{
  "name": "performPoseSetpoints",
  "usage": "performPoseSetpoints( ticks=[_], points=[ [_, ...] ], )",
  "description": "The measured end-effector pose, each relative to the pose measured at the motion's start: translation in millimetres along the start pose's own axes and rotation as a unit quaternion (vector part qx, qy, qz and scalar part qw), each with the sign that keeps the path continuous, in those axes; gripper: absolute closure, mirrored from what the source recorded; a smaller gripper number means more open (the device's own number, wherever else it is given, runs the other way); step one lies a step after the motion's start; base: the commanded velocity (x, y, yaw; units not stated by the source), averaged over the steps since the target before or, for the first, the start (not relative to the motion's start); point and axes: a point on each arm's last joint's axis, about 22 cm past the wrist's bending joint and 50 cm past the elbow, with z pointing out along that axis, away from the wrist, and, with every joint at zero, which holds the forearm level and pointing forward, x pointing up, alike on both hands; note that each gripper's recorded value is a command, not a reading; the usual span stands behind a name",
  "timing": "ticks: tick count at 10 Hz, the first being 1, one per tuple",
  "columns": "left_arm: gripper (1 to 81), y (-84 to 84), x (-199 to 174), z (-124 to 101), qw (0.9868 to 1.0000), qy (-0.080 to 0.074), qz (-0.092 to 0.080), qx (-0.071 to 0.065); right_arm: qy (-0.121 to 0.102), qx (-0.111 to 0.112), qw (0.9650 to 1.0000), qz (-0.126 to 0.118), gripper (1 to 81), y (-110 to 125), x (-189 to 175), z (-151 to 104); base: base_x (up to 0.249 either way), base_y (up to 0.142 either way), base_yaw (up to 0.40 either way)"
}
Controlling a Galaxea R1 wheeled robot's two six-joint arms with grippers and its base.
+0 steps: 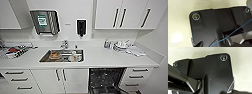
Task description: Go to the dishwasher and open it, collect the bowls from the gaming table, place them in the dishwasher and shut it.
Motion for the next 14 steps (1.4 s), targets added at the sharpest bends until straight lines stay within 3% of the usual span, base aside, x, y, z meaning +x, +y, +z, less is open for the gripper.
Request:
performPoseSetpoints(
  ticks=[5,12,14],
  points=[
    [1.0,7.1,-3.9,-25.9,0.9995,0.029,0.008,0.004,0.032,0.001,0.9995,-0.008,1.0,-4.7,3.7,-20.6,0.000,0.000,0.000],
    [1.0,18.7,-55.6,-37.3,1.0000,0.006,0.002,0.002,0.009,0.000,1.0000,-0.003,1.0,-8.1,-44.2,-41.7,0.000,0.000,0.000],
    [1.0,17.2,-35.4,-40.7,0.9995,0.029,0.009,0.005,0.033,0.002,0.9994,-0.009,1.0,-8.8,-24.5,-39.5,0.000,0.000,0.000]
  ],
)
